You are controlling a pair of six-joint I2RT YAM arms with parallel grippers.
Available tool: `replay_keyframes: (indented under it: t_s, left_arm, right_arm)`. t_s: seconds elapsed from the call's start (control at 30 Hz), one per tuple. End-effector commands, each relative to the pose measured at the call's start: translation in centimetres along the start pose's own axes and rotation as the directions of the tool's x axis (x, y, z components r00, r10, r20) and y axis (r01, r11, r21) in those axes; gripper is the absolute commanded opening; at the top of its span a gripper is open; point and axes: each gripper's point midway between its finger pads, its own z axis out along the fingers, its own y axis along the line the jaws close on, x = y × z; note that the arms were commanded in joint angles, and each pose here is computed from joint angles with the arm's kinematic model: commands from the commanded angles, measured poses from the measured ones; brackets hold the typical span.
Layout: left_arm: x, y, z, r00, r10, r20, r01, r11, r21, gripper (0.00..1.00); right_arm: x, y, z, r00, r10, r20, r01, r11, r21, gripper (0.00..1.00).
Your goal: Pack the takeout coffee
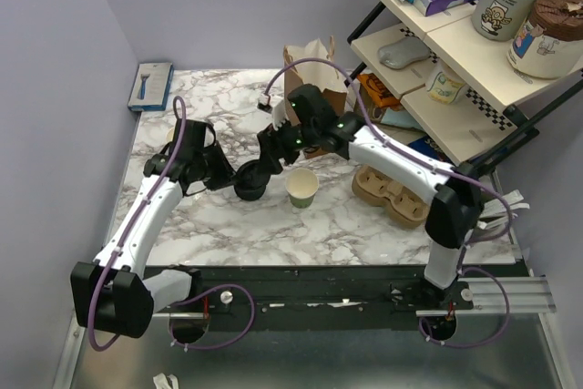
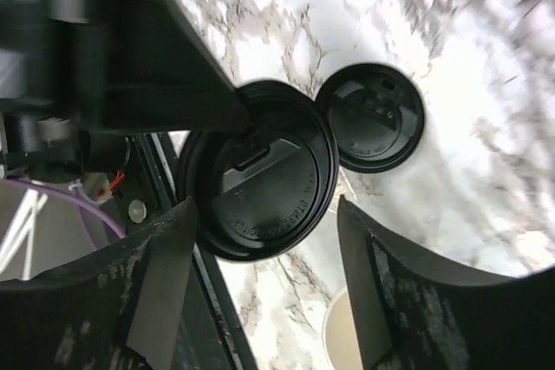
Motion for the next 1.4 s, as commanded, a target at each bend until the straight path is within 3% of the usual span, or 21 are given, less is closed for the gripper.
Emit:
replay_keyframes:
  t_s: [0.0,0.13,0.2,0.27,0.33,0.37,0.47,0.57,0.83,1.07,1.13,1.17,1.37]
  left_arm:
    - [2.7,-1.2,-0.6,0.986,0.011,-0.167,0.002,0.997,0.076,0.00]
    - [3.1,-1.3,-1.0,0.981,0.027,-0.192,-0.011,0.996,0.086,0.00]
    - [3.6,-2.1,-1.4,0.973,0.030,-0.227,0.001,0.991,0.136,0.00]
    - [4.4,-2.8,-1.8,0.962,0.030,-0.273,0.020,0.984,0.179,0.00]
    - [5.5,-3.8,-2.5,0.943,0.026,-0.332,0.056,0.970,0.235,0.00]
    - [5.8,-4.1,-2.7,0.934,0.005,-0.358,0.089,0.965,0.247,0.00]
    - [6.9,-5.0,-4.0,0.910,-0.003,-0.415,0.136,0.947,0.291,0.00]
    - [7.3,-5.3,-5.0,0.899,-0.007,-0.437,0.149,0.945,0.292,0.00]
    - [7.7,-5.4,-5.6,0.898,-0.005,-0.440,0.154,0.941,0.302,0.00]
    - [8.1,-5.1,-5.6,0.893,0.012,-0.449,0.141,0.941,0.306,0.00]
    - [8.1,-4.6,-5.4,0.894,0.022,-0.447,0.122,0.950,0.289,0.00]
    - [8.1,-4.6,-5.4,0.894,0.022,-0.448,0.120,0.951,0.286,0.00]
    - [7.9,-4.4,-4.9,0.894,-0.011,-0.447,0.138,0.958,0.252,0.00]
  right_arm:
    - [-4.1,0.6,-4.3,0.954,-0.257,0.155,0.240,0.963,0.119,0.77]
    - [-5.5,2.2,-6.5,0.920,-0.321,0.224,0.301,0.946,0.122,0.81]
    - [-4.8,3.3,-7.6,0.871,-0.430,0.239,0.418,0.903,0.102,0.81]
    - [-4.0,5.1,-8.4,0.763,-0.584,0.276,0.597,0.801,0.046,0.81]
    - [-1.9,7.3,-9.7,0.681,-0.656,0.325,0.700,0.713,-0.027,0.82]
    - [-1.4,7.7,-10.0,0.592,-0.729,0.344,0.781,0.624,-0.021,0.83]
    - [1.3,9.1,-10.9,0.452,-0.802,0.391,0.880,0.473,-0.046,0.87]
    - [2.5,8.9,-10.9,0.409,-0.831,0.377,0.907,0.417,-0.064,0.88]
    - [3.1,9.8,-10.9,0.399,-0.833,0.383,0.917,0.374,-0.142,0.86]
    - [3.5,10.7,-11.2,0.445,-0.804,0.393,0.895,0.393,-0.211,0.84]
    - [2.7,10.8,-11.3,0.491,-0.783,0.381,0.871,0.446,-0.206,0.84]
    - [1.6,11.3,-11.5,0.556,-0.739,0.380,0.830,0.517,-0.207,0.84]
    - [-2.7,9.7,-10.8,0.752,-0.566,0.338,0.622,0.779,-0.079,0.84]
